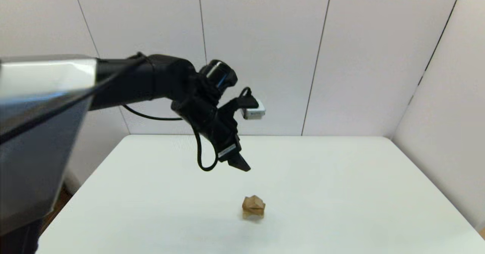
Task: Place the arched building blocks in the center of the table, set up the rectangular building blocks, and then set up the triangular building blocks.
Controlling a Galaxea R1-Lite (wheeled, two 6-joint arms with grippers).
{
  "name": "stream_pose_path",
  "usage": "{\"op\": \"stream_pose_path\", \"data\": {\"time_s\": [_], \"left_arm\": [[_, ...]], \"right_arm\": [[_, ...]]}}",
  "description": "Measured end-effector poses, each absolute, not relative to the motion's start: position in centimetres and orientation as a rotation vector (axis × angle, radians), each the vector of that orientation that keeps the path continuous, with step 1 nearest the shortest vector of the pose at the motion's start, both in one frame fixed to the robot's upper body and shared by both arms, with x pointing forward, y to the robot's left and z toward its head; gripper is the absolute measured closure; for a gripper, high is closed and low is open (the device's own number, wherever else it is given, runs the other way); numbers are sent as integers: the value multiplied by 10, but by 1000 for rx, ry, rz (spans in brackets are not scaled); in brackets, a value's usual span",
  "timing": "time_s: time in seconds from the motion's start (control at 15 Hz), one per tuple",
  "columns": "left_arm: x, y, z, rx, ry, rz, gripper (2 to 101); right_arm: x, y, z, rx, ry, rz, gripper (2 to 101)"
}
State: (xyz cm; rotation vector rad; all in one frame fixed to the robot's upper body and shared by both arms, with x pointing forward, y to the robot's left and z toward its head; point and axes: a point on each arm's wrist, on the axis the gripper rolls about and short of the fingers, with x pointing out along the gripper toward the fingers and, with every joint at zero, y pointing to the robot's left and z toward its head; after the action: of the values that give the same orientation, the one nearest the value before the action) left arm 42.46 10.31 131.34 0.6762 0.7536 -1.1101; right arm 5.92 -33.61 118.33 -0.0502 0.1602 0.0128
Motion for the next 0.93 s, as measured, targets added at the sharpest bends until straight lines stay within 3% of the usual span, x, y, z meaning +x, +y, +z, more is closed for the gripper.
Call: {"op": "stream_pose_path", "data": {"time_s": [0.27, 0.53, 0.73, 0.93], "left_arm": [[363, 149, 1404, 507, 687, -924, 96], [270, 218, 1483, 350, 493, -726, 79], [200, 278, 1516, 261, 323, -514, 71], [138, 318, 1514, 218, 226, -332, 65]], "right_arm": [[59, -336, 1183, -50, 160, 13, 43], [59, -336, 1183, -50, 160, 13, 43], [59, -336, 1183, -50, 160, 12, 43], [59, -336, 1183, -50, 160, 12, 43]]}}
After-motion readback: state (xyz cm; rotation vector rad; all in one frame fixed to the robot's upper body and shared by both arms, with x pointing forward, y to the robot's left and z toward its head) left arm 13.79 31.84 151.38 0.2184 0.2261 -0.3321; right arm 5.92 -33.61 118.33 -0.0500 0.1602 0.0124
